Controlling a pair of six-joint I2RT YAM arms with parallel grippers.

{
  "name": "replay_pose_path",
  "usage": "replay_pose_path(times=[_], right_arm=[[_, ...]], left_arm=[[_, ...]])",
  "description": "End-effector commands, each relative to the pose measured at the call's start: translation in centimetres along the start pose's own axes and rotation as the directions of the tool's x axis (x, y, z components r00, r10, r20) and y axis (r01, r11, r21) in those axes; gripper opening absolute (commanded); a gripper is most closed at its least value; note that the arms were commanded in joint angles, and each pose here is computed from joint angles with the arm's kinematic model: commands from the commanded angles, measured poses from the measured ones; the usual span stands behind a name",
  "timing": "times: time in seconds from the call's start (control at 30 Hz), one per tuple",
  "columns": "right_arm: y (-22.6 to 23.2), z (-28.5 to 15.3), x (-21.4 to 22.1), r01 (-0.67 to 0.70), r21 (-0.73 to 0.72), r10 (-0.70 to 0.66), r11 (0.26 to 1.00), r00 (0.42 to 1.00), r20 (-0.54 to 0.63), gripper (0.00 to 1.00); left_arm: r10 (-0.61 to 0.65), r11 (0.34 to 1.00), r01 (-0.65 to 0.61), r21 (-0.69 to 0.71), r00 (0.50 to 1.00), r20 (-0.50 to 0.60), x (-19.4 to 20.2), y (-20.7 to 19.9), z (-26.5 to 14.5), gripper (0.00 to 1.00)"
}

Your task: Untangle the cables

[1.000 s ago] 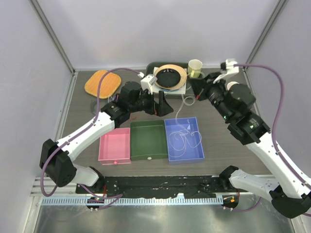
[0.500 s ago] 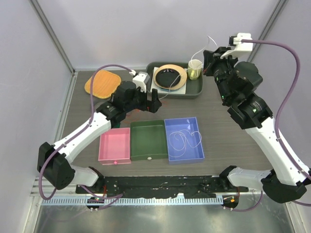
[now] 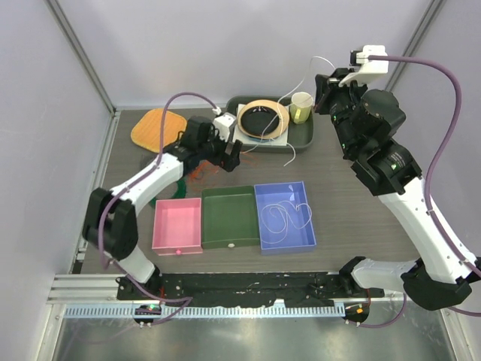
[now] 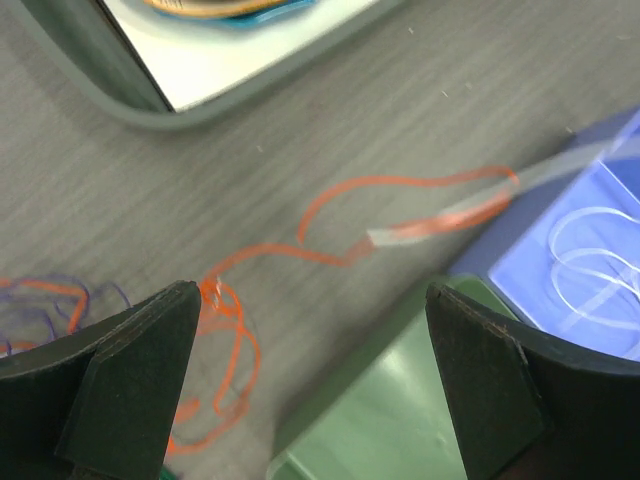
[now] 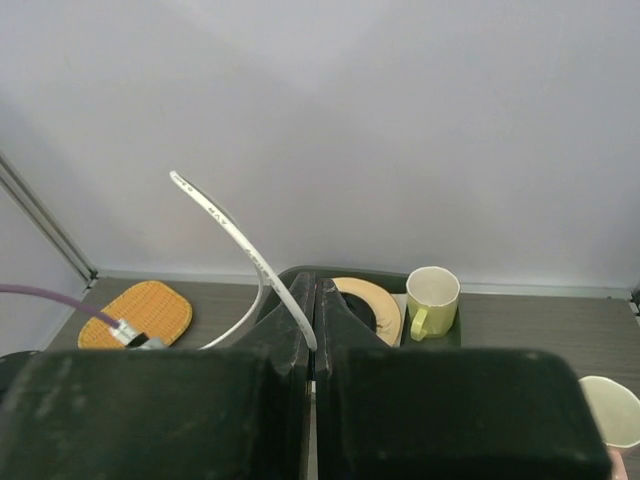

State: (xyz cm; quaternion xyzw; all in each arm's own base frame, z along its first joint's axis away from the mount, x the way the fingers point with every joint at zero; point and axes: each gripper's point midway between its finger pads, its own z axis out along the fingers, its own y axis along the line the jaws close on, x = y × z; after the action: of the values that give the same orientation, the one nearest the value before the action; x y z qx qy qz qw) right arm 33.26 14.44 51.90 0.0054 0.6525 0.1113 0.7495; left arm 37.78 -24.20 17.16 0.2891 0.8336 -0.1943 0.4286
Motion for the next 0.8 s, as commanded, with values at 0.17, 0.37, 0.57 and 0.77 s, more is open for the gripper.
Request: replay_pose_path(times=[0.17,0.37,0.57,0.77], right_arm=[[-0.3,-1.8,-3.6,-0.011,-0.031,0.013,0.999,0.997,0.079,0.01],[-2.7,-1.5,-3.2,0.026,0.116,-0.034,0.993,0.997,0.068,0.01],[-7.3,0.0,-2.0,0.154,0.395,-0.168,0.906,0.986,0.001,0.01],[-11.7,0.5,-2.7,0.201,0.554,-0.218,0.808,0.975,-0.035,0.01]], left_arm=[[-0.018,1.000,0.018,-0.003,0.996,-0.089,-1.6,2.9,6.1,0.82],[-0.095,0.993,0.089,-0.083,0.992,-0.078,-1.0,4.3,6.2,0.00],[-0.247,0.913,0.238,-0.332,0.969,0.013,1.4,9.4,2.3,0.00],[-0.604,0.630,0.572,-0.525,0.786,0.131,4.5,17.5,-1.7,0.00]])
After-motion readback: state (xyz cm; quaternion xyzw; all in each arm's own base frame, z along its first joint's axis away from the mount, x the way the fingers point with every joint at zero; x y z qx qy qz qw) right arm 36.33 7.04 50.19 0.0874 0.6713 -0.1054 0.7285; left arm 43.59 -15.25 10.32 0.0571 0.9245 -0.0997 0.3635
